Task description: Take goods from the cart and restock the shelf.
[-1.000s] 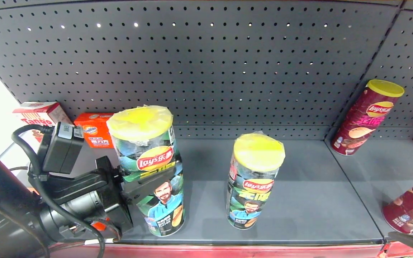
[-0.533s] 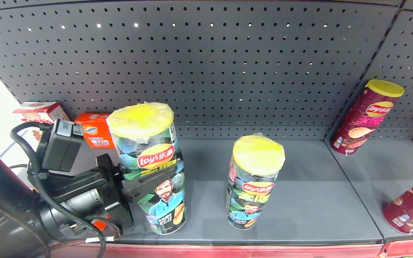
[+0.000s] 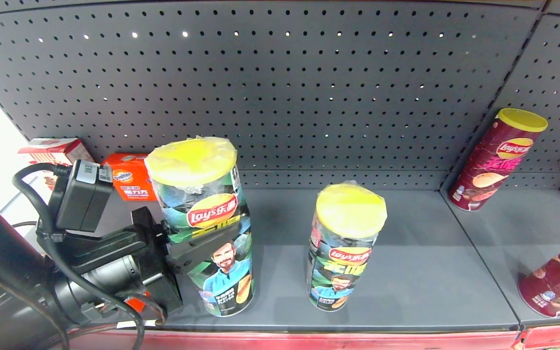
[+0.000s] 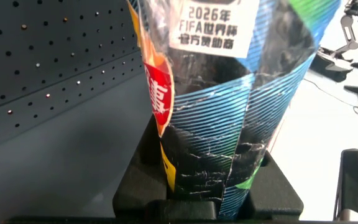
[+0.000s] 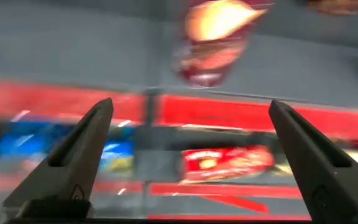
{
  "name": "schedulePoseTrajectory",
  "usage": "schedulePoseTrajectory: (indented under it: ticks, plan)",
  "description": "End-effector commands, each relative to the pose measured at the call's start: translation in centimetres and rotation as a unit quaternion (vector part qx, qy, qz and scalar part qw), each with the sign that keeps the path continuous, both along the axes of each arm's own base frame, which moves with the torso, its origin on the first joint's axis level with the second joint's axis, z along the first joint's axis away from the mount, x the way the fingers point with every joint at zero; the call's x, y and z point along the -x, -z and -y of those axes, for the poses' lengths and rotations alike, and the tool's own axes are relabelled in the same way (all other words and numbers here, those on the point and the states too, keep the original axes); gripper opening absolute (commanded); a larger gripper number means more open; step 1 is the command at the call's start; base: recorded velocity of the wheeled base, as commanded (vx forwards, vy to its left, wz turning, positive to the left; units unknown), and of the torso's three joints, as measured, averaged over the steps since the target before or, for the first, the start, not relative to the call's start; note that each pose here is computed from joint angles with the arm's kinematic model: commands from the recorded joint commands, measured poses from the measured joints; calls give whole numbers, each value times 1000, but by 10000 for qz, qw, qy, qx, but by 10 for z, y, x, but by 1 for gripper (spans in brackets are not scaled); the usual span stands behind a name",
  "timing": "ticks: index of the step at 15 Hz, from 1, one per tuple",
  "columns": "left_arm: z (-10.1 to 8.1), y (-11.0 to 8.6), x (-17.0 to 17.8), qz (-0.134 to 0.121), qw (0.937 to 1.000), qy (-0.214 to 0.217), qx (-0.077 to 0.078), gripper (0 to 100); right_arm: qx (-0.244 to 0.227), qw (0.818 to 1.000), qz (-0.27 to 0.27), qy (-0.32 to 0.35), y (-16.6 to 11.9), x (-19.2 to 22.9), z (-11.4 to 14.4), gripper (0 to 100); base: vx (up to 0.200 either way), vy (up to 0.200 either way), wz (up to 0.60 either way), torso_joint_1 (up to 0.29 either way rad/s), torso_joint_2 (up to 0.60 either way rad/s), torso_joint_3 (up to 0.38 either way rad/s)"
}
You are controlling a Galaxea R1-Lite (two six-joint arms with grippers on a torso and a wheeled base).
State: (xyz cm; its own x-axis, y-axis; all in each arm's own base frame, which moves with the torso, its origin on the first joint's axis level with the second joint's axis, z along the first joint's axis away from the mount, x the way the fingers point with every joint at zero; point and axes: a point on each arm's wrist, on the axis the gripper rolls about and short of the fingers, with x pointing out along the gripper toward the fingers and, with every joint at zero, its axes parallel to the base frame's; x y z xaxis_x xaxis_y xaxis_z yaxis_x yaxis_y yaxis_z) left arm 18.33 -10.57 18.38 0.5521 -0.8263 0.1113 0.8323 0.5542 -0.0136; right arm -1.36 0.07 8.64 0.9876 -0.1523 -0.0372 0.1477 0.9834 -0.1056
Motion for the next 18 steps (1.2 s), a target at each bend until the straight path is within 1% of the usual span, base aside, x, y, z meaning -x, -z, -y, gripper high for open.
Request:
schedulePoseTrajectory:
  ticks: [1, 2, 3, 4, 5, 8, 9, 15, 17, 18]
  plan:
    - [-1, 1, 0, -18, 10000, -21, -5, 0, -242, 9993, 124, 247, 2, 2, 1, 100, 0, 0, 0, 0, 0, 0]
    - [-3, 0, 2, 2, 10000, -36, 5, 0, -381, 9992, 74, -46, 3, 2, -1, 100, 0, 0, 0, 0, 0, 0]
    - [-4, 0, 4, 16, 10000, -44, 12, 0, -364, 9980, -99, -502, 6, 2, -3, 100, 0, 0, 0, 0, 0, 0]
    - [-5, 0, 5, 9, 10000, -51, 9, 0, -303, 9985, -173, -427, 8, 2, -2, 100, 0, 0, 0, 0, 0, 0]
    - [-5, 0, 6, -11, 10000, -58, 7, 0, -346, 9984, -205, -385, 8, 2, -2, 100, 0, 0, 0, 0, 0, 0]
    - [-2, -1, 6, 128, 9999, -16, -86, 0, -456, 9985, -180, -256, 8, 2, -2, 100, 0, 0, 0, 0, 0, 0]
    - [-3, -1, 6, 116, 9999, 1, -88, 0, -522, 9983, -177, -198, 8, 2, -2, 100, 0, 0, 0, 0, 0, 0]
    - [0, -6, 0, 148, 9999, -45, -59, 0, -529, 9983, -175, -190, 8, 2, -2, 100, 0, 0, 0, 0, 0, 0]
    - [6, -13, -14, 160, 9999, 54, -3, 0, -529, 9983, -175, -190, 8, 2, -2, 100, 0, 0, 0, 0, 0, 0]
    - [9, -14, -22, 148, 9998, 159, -37, 0, -529, 9983, -175, -190, 8, 2, -2, 100, 0, 0, 0, 0, 0, 0]
